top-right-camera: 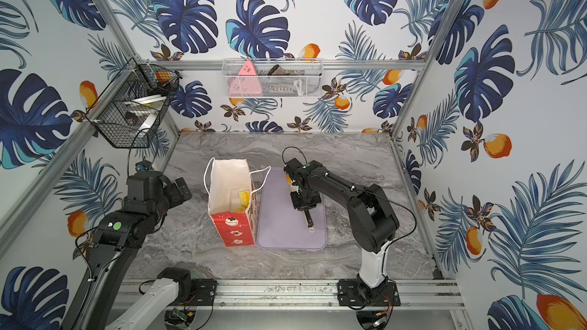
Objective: Pack bread into a paper bag
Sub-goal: Pick up the fake bread from the plate, then place the fake bread in the paper bag, then place the clamp at the center of the board, then reset both arms
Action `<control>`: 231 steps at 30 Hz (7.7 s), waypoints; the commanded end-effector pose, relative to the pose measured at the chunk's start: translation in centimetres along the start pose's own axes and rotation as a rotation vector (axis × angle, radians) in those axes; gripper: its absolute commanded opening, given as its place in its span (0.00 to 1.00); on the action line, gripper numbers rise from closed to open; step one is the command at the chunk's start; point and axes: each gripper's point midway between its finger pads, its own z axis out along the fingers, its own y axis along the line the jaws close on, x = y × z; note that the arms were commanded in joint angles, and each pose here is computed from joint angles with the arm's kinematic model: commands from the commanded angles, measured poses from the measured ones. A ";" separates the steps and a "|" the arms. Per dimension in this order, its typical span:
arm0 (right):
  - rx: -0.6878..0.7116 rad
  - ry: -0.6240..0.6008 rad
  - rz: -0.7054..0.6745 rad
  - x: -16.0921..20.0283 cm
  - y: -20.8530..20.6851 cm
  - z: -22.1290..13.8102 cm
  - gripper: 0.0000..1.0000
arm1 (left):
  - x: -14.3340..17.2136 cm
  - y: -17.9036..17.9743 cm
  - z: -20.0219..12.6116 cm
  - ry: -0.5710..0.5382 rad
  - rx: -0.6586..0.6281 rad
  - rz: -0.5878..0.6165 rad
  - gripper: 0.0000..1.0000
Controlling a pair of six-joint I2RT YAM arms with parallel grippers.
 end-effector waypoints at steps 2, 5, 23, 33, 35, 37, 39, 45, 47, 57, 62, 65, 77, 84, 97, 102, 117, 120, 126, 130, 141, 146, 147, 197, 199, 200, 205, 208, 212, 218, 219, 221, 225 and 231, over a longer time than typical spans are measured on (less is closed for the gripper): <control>-0.003 -0.051 0.031 0.1 -0.4 -2.4 0.00 | -0.7 -0.1 -0.1 -0.024 0.005 -0.012 0.99; -0.036 -0.116 0.034 -0.3 -0.1 -4.8 0.00 | -0.8 -0.1 -0.3 -0.030 0.007 -0.014 0.99; -0.291 -0.624 0.032 -2.0 2.0 -25.0 0.00 | -1.4 -0.3 -0.9 -0.042 0.020 -0.014 0.99; -0.398 -0.760 -0.112 -1.8 8.0 -32.6 0.00 | -1.5 -0.2 -1.6 -0.045 0.031 -0.009 0.99; -0.422 -0.755 -0.148 -1.3 9.7 -32.7 0.00 | -1.4 -0.1 -1.7 -0.047 0.033 -0.013 0.99; -0.430 -0.738 -0.179 -0.7 11.3 -32.2 0.00 | -1.4 -0.1 -1.9 -0.049 0.035 -0.013 0.99; -0.441 -0.712 -0.206 0.0 12.7 -31.2 0.00 | -1.4 0.0 -2.0 -0.048 0.037 -0.011 0.99; -0.470 -0.638 -0.247 2.0 15.6 -28.4 0.00 | -1.2 0.1 -2.1 -0.047 0.036 -0.010 0.99; -0.483 -0.621 -0.258 2.6 16.2 -27.9 0.00 | -1.1 0.1 -2.1 -0.047 0.038 -0.009 0.99; -0.496 -0.540 -0.324 4.6 19.2 -25.7 0.00 | -0.9 0.1 -2.1 -0.040 0.040 -0.008 0.99; -0.483 -0.535 -0.321 4.6 19.1 -25.2 0.24 | -0.9 0.2 -2.2 -0.042 0.035 -0.005 0.99; -0.476 -0.563 -0.312 4.5 18.5 -25.8 0.33 | -0.9 0.2 -2.1 -0.044 0.034 -0.003 0.99; -0.458 -0.654 -0.283 4.4 16.5 -28.3 0.39 | -1.1 -0.1 -1.8 -0.039 0.040 -0.005 0.99; -0.415 -0.802 -0.254 2.8 15.0 -31.4 0.00 | -1.0 0.0 -1.9 -0.038 0.034 -0.005 0.99; -0.040 -0.892 0.180 -4.4 -1.2 -29.4 0.00 | -1.1 0.4 -2.2 -0.049 0.025 -0.017 0.99; -0.006 -0.783 0.293 -5.8 -7.0 -24.5 0.00 | -1.0 0.4 -2.1 -0.044 0.022 -0.015 0.99; 0.020 -0.332 0.441 -2.2 -12.8 -5.8 0.00 | -0.6 0.4 -1.5 -0.036 0.010 -0.015 0.99; 0.007 -0.275 0.455 -0.9 -12.9 -3.7 0.00 | -0.6 0.3 -1.3 -0.034 0.011 -0.014 0.99; -0.002 -0.201 0.443 0.7 -12.5 -0.7 0.00 | -0.4 0.0 -0.7 -0.026 0.023 -0.014 0.99; -0.021 -0.179 0.423 -0.1 -12.1 0.1 0.00 | -0.3 -0.2 -0.4 -0.019 0.024 -0.010 0.99; 0.044 0.026 0.397 2.1 -12.3 5.3 0.00 | 0.0 -0.5 0.1 -0.009 0.031 -0.008 0.99; 0.095 0.072 0.386 2.9 -13.1 5.9 0.07 | 0.0 -0.6 0.2 -0.008 0.035 -0.005 0.99; 0.103 0.084 0.383 3.2 -13.1 6.0 0.09 | -0.1 -0.7 0.2 -0.009 0.036 -0.005 0.99; 0.133 -0.028 0.420 1.1 -14.1 -1.3 0.89 | -0.5 -0.4 -0.8 -0.024 0.039 -0.010 0.99; 0.113 -0.167 0.445 -0.1 -14.4 -4.7 0.93 | -0.6 -0.5 -0.7 -0.027 0.042 -0.013 0.99; 0.111 -0.247 0.454 -0.7 -14.7 -6.3 0.97 | -0.7 -0.5 -0.7 -0.026 0.042 -0.015 0.99; 0.120 -0.748 0.416 -2.9 -16.4 -13.8 1.00 | -0.7 -0.7 -0.4 -0.019 0.043 -0.012 0.99; 0.170 -0.987 0.384 -2.9 -17.5 -16.4 1.00 | -0.8 -1.1 -0.3 -0.028 0.065 -0.005 0.99; 0.220 -1.087 0.347 -2.2 -18.0 -15.1 1.00 | -0.9 -1.4 -0.3 -0.049 0.089 -0.008 0.99; 0.268 -1.161 0.315 -1.6 -18.4 -11.8 1.00 | -0.8 -1.5 -0.4 -0.071 0.107 -0.006 0.99; 0.273 -1.182 0.312 -1.4 -18.4 -11.2 1.00 | -0.7 -1.5 -0.3 -0.068 0.105 -0.004 0.99; 0.277 -1.225 0.291 -1.1 -18.3 -10.2 1.00 | -0.6 -1.4 -0.3 -0.064 0.102 0.002 0.99; 0.285 -1.261 0.227 -0.8 -17.8 -8.0 1.00 | -0.5 -1.4 -0.2 -0.063 0.101 0.006 0.99; 0.260 -1.252 0.189 -1.7 -17.4 -6.0 1.00 | -0.5 -1.3 0.0 -0.067 0.089 0.008 0.99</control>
